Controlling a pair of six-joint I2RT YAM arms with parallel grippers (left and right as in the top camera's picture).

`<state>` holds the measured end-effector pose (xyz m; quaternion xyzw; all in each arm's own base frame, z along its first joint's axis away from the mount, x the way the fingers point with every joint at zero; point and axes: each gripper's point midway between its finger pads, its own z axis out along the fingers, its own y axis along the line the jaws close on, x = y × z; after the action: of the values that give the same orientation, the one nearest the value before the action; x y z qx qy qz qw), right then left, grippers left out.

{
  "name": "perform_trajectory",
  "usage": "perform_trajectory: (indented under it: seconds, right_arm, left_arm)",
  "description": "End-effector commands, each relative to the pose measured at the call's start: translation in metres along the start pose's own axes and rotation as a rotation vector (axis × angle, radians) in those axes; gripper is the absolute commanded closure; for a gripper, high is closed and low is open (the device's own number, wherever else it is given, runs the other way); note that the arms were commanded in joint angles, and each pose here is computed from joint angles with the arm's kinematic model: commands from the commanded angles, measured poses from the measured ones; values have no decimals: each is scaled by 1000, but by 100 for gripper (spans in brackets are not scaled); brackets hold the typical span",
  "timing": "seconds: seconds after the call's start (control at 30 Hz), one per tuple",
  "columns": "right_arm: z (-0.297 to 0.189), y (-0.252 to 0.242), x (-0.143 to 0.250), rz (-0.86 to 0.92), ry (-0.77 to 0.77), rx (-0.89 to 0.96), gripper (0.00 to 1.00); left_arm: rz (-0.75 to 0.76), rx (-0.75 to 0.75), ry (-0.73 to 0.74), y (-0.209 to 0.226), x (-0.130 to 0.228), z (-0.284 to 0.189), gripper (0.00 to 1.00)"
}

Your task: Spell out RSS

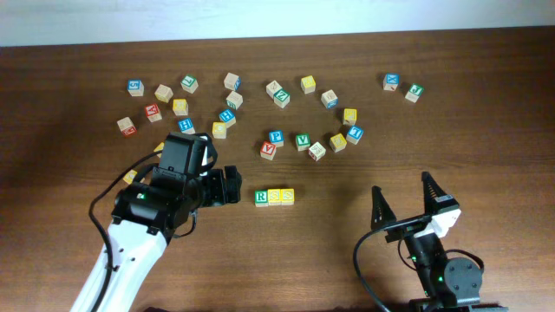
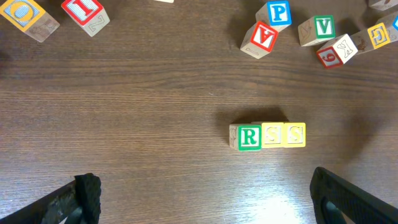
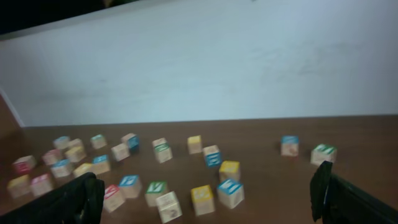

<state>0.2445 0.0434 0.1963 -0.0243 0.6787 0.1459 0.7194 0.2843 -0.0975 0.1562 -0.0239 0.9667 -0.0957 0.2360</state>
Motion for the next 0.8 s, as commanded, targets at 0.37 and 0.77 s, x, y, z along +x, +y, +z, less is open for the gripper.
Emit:
perform_trajectory:
  seconds: [0.37, 0.77]
  right_arm:
    - [-7, -24, 36, -181, 143, 115, 2]
    - [-8, -27, 35, -143, 139, 140, 2]
  left_arm:
    - [6, -4, -21, 1, -4, -5, 1]
    - [6, -4, -21, 1, -4, -5, 1]
